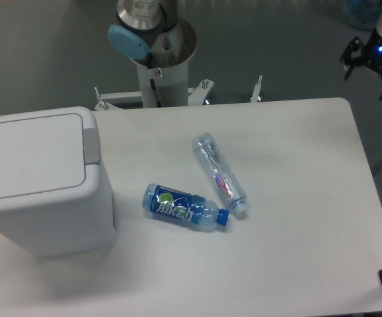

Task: Open the trash can
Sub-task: 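Move the gripper from its rest position toward the table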

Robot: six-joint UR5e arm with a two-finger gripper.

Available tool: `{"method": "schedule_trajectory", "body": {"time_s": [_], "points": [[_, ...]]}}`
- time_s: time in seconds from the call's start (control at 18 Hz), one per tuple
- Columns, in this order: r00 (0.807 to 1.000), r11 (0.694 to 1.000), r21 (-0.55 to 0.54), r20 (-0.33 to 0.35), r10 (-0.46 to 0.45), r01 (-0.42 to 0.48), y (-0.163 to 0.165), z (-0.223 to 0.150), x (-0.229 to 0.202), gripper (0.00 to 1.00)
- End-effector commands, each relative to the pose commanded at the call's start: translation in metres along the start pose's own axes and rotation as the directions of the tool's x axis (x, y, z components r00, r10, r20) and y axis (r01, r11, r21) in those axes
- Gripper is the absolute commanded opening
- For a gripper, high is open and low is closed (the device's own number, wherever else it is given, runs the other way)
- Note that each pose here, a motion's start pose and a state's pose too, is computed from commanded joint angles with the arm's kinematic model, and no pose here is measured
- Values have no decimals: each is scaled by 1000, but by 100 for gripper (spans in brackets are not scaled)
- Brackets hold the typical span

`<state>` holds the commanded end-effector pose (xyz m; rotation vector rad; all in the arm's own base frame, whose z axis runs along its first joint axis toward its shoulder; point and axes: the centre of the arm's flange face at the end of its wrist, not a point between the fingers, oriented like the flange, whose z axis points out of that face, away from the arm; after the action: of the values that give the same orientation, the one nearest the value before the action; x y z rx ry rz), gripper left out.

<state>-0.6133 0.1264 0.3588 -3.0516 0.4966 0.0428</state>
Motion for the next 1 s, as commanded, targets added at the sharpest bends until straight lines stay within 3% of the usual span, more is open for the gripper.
{"method": "schedule_trajectory", "body": {"time_s": [0.28, 0.44, 0.61, 0.83, 0.94, 1.0], "points": [[999, 999, -51, -37, 12, -14, -7, 4, 12, 100], [992, 968, -247, -124, 5, -36, 17, 0, 20, 100], [996, 964, -266, -92, -10, -15, 24, -23, 30, 100], [992, 955, -285, -61, -109, 87, 72, -38, 45, 100], [989, 952, -280, -39, -139, 123, 69, -46, 52, 100], [978, 941, -275, -9, -208, 197, 62, -50, 58, 100]]}}
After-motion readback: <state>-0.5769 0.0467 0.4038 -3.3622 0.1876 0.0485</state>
